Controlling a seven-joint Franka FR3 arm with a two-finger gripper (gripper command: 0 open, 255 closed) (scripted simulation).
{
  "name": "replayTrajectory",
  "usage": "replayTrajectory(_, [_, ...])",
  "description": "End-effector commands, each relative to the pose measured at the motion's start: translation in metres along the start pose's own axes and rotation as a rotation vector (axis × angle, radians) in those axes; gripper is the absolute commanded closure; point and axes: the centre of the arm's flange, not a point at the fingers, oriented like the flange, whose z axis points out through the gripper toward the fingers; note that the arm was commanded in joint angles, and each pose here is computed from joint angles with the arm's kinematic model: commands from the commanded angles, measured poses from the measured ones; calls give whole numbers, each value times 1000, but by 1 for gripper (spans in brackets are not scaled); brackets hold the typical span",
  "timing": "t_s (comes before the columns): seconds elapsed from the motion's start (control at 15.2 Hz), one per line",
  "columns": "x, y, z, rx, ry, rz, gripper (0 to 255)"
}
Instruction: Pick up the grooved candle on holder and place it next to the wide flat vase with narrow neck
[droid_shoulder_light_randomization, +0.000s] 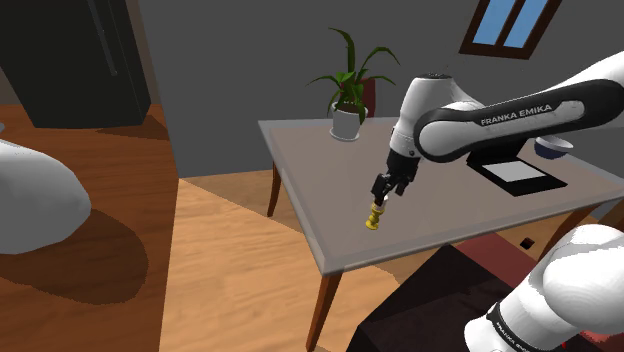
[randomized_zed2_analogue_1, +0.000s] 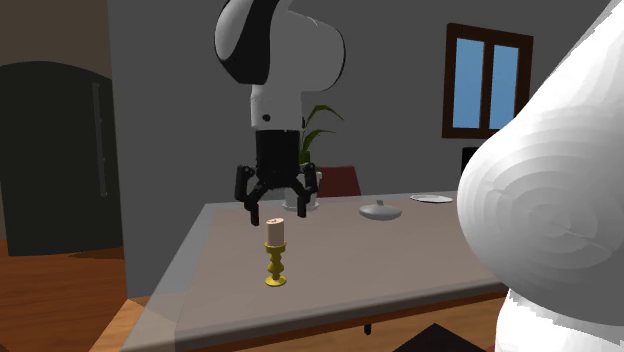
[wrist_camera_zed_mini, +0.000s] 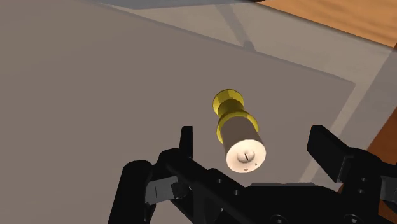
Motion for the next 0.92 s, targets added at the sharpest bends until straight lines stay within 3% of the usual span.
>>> replayTrajectory(0.0, [2, -1, 13, -1, 2, -1, 0])
replayTrajectory(0.4, [2, 0, 43, -1, 2, -1, 0])
replayTrajectory(0.86, [2, 0, 43, -1, 2, -1, 0])
